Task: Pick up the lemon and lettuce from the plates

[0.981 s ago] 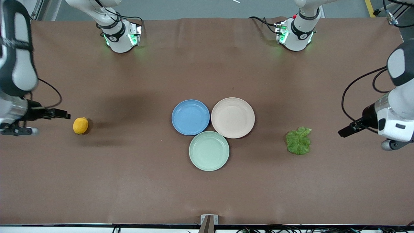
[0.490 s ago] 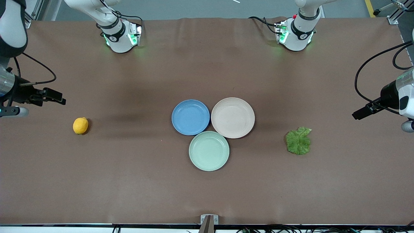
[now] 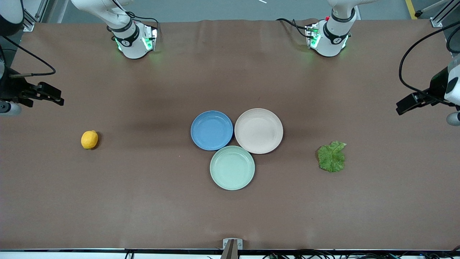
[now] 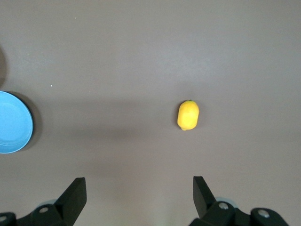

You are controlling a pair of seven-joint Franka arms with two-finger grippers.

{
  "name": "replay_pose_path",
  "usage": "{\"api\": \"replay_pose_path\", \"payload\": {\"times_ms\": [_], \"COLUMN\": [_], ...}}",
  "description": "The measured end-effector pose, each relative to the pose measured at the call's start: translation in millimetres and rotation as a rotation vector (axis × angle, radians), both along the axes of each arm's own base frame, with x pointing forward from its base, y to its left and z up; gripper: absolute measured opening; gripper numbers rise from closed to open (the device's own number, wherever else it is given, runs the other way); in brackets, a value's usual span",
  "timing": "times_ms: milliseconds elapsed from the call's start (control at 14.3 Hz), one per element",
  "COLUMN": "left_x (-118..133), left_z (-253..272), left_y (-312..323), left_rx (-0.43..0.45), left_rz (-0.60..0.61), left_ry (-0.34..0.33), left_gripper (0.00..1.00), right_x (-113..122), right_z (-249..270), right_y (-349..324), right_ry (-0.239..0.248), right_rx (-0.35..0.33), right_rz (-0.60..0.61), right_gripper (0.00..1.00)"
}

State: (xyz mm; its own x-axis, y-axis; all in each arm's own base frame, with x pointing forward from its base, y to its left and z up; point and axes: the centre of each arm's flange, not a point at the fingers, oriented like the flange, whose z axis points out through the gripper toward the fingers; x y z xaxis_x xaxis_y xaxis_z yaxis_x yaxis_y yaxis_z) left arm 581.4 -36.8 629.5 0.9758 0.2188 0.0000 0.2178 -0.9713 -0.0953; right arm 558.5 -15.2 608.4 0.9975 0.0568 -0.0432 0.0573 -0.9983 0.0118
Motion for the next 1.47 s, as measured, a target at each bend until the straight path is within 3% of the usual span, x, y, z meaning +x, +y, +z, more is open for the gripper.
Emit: {"api": "replay_pose_path", "payload": {"times_ms": [420,1471], "left_x": [-33.3,-62.2], "left_z": [1.5,-4.8], "left_y": [-0.2,-40.0], "left_rx": [-0.039,-0.052], "left_rz": [-0.042,-0.106], "left_ry": [0.028,0.012], "left_gripper": [1.00,0.99], "right_x": [-0.7,-0.6], "right_z": [35.0,36.2], "right_y": [2.8,1.5], "right_ry": [-0.056,-0.058], "right_rx": [-0.010,-0.007], "right_rz": [0.003,-0.001], "right_gripper": [1.00,1.00]}}
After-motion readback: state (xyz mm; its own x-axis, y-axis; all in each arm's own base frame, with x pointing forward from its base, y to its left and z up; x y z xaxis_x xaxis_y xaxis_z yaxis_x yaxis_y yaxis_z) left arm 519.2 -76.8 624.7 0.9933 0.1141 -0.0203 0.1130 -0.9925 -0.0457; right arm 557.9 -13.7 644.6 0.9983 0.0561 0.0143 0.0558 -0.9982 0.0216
